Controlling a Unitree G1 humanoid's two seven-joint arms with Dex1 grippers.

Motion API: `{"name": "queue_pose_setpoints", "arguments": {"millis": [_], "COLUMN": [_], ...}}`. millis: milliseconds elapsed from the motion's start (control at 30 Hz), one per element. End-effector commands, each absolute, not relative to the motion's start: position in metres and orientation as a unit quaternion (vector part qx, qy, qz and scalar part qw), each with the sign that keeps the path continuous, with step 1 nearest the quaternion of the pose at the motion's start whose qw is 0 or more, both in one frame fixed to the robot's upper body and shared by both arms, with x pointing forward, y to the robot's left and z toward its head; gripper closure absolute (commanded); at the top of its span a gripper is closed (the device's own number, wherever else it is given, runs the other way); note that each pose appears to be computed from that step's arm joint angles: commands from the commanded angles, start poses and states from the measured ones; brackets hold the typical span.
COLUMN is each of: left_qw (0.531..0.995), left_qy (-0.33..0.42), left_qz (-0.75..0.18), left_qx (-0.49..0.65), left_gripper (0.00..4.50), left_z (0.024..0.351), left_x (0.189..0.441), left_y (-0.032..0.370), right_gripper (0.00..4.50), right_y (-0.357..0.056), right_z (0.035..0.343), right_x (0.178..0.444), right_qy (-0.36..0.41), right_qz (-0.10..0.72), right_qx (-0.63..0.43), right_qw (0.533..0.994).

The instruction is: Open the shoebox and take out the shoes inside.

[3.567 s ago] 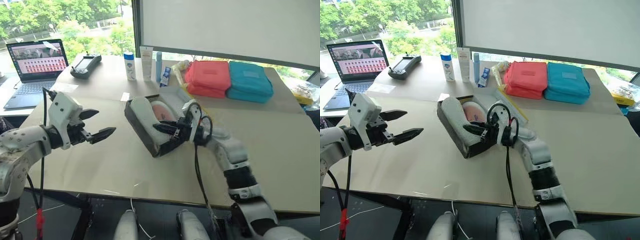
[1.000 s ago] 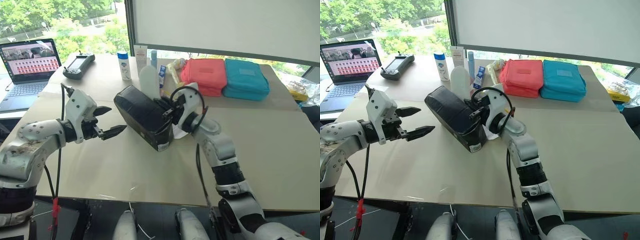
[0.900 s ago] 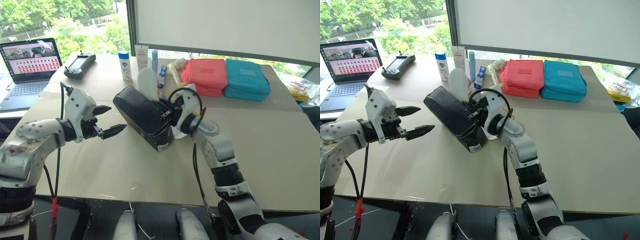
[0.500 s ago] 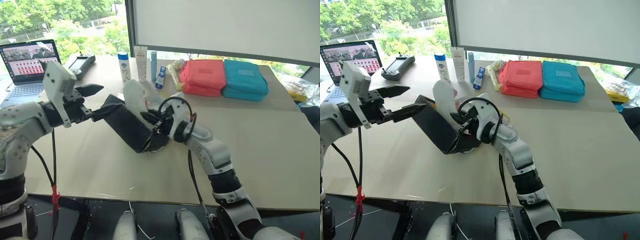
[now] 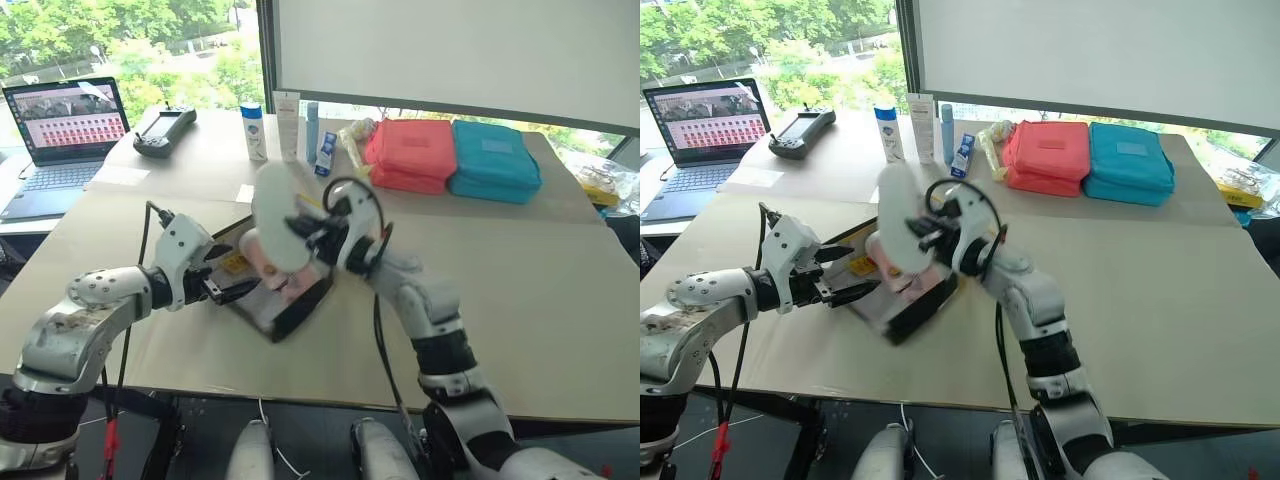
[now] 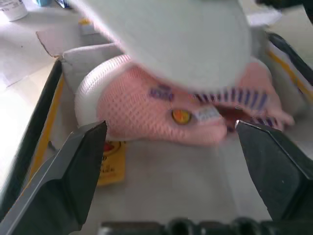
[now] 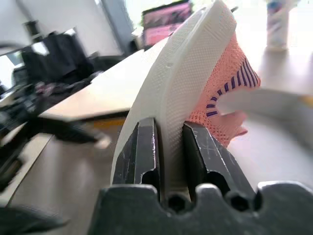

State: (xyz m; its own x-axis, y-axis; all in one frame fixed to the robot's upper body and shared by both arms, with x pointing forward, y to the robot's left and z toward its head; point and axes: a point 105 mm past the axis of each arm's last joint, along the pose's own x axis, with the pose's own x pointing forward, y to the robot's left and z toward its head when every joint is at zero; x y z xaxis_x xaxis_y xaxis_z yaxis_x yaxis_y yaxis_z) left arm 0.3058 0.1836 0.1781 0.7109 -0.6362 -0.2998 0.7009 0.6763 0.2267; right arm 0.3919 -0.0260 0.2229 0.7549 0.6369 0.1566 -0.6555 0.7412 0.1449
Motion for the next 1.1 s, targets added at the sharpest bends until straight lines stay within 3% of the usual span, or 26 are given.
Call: {"name": "queue_pose_setpoints", "arguments": {"millis": [33, 200, 333, 433, 533, 667, 767, 900, 967, 1000, 1100], "left_qw": [0.915, 0.915, 0.916, 0.916, 0.916, 0.915, 0.913, 0.913, 0.913, 0.913, 0.914], "left_qy": [0.082, 0.087, 0.078, 0.077, 0.074, 0.066, 0.063, 0.060, 0.059, 0.058, 0.059], "left_qz": [-0.357, -0.355, -0.356, -0.356, -0.358, -0.365, -0.372, -0.373, -0.373, -0.373, -0.372], "left_qx": [0.171, 0.169, 0.167, 0.166, 0.163, 0.157, 0.155, 0.154, 0.154, 0.154, 0.154], "left_gripper": [0.00, 0.00, 0.00, 0.00, 0.00, 0.00, 0.00, 0.00, 0.00, 0.00, 0.00], "left_z": [0.185, 0.179, 0.182, 0.182, 0.183, 0.184, 0.184, 0.185, 0.185, 0.185, 0.185], "left_x": [0.300, 0.298, 0.299, 0.299, 0.300, 0.304, 0.306, 0.308, 0.309, 0.309, 0.309], "left_y": [0.189, 0.189, 0.186, 0.186, 0.184, 0.177, 0.173, 0.171, 0.171, 0.171, 0.172], "right_gripper": [4.05, 4.05, 4.05, 4.05, 4.05, 4.05, 4.05, 4.05, 3.16, 3.04, 2.09], "right_y": [-0.080, -0.111, -0.174, -0.220, -0.247, -0.260, -0.261, -0.254, -0.252, -0.252, -0.257], "right_z": [0.283, 0.312, 0.313, 0.294, 0.274, 0.239, 0.205, 0.172, 0.164, 0.163, 0.170], "right_x": [0.408, 0.410, 0.416, 0.417, 0.414, 0.412, 0.413, 0.408, 0.403, 0.401, 0.393], "right_qy": [-0.163, -0.207, -0.212, -0.159, -0.102, -0.042, -0.018, 0.008, 0.024, 0.030, 0.053], "right_qz": [0.262, 0.230, 0.132, 0.085, 0.079, 0.117, 0.162, 0.228, 0.261, 0.271, 0.293], "right_qx": [0.138, 0.145, -0.099, -0.290, -0.460, -0.664, -0.715, -0.713, -0.692, -0.680, -0.664], "right_qw": [0.941, 0.940, 0.963, 0.940, 0.879, 0.737, 0.679, 0.663, 0.673, 0.680, 0.686]}}
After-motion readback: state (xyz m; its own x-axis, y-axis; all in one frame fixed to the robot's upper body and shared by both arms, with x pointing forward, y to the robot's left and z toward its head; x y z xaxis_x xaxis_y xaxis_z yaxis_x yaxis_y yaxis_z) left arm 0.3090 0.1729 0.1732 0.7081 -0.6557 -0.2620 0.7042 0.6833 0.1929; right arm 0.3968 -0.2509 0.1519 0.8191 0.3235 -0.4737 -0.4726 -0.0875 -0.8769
